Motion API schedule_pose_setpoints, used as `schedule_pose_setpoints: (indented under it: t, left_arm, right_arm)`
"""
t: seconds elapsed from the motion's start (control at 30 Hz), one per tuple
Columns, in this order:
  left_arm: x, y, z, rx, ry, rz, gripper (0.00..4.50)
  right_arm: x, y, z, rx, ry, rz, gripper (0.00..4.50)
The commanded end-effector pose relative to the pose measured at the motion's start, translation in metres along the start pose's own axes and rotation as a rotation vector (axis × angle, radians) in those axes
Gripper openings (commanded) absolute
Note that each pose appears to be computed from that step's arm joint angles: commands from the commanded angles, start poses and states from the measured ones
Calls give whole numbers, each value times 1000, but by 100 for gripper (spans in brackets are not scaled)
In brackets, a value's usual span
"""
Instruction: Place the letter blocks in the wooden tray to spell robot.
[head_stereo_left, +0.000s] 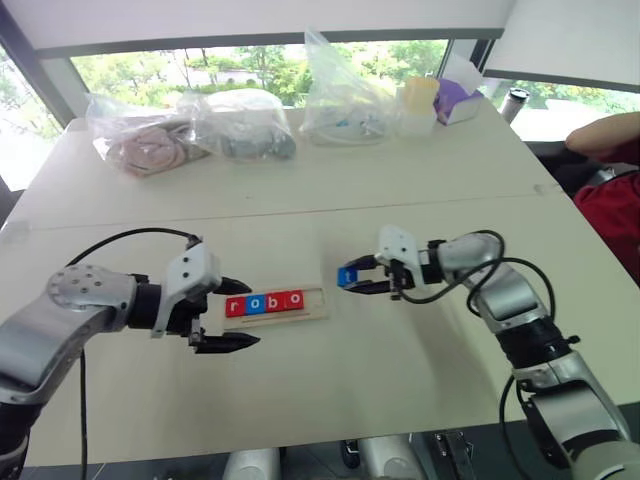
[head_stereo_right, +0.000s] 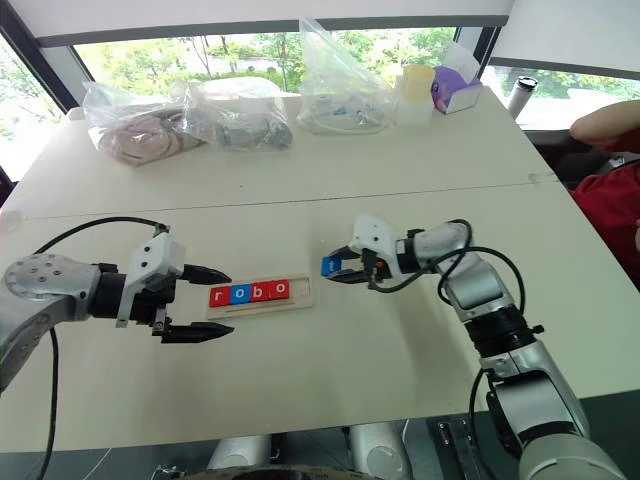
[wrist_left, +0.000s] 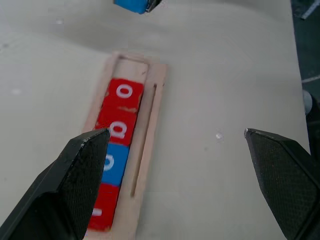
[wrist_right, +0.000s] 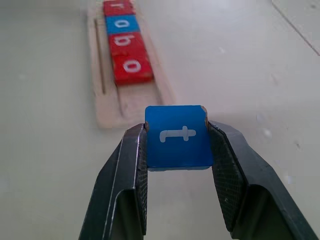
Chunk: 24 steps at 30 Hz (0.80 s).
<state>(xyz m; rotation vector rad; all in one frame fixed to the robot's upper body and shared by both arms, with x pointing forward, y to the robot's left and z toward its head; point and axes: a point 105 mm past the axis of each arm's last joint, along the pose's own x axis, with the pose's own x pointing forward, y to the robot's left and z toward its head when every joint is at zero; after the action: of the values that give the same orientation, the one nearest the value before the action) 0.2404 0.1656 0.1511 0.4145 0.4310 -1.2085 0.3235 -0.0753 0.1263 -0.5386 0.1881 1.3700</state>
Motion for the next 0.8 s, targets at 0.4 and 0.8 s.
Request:
schedule_pose_setpoints:
  t: [0.4,0.8]
  left_arm:
    - [-4,-4,3,14,-30,105,450]
    - [2,-2,1,15,-42,133,450]
  right_arm:
    - [36,13,9,-110,82,96,116]
    - [41,14,5,-100,74,92,116]
